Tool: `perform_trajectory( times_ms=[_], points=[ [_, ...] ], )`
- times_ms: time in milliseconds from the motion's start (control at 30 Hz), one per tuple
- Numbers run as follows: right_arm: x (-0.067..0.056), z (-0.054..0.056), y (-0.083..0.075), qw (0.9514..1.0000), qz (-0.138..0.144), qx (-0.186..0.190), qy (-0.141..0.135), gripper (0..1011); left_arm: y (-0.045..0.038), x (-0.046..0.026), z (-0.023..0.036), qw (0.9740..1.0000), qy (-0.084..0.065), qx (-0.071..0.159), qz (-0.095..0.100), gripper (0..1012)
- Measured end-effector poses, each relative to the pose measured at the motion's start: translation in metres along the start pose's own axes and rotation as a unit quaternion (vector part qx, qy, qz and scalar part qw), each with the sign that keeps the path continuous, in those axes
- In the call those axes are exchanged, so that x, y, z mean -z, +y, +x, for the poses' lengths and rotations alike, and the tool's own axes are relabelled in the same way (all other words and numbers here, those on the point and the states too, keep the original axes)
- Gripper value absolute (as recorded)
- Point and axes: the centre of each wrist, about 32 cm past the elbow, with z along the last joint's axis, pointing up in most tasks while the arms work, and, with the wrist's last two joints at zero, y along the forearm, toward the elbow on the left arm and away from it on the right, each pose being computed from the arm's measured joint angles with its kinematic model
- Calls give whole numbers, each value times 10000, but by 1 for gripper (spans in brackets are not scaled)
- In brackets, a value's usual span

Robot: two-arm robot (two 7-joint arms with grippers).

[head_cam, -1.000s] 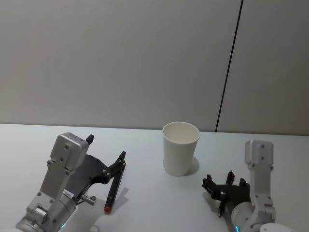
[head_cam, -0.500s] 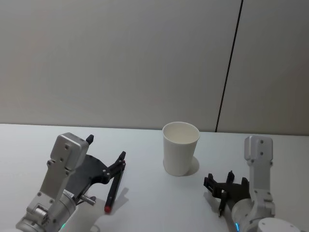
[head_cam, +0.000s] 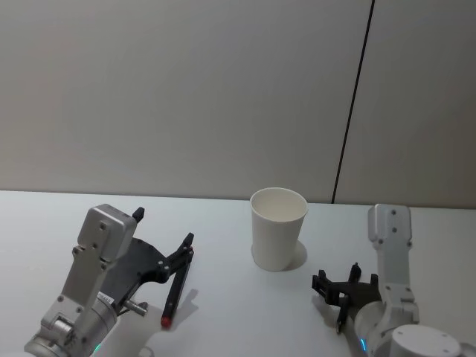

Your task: Place the pen into the pen holder.

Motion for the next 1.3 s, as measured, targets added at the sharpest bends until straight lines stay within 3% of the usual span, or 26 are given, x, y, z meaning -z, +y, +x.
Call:
perform_trajectory(
  times_ms=[667,1300],
  points=[
    [-36,-34,62,9994,-314,119,77,1001,0,0,0,10000,0,0,0,1002],
    [-33,-58,90,9990,-404,186,107,1001,0,0,0,10000,1,0,0,1002]
  ],
)
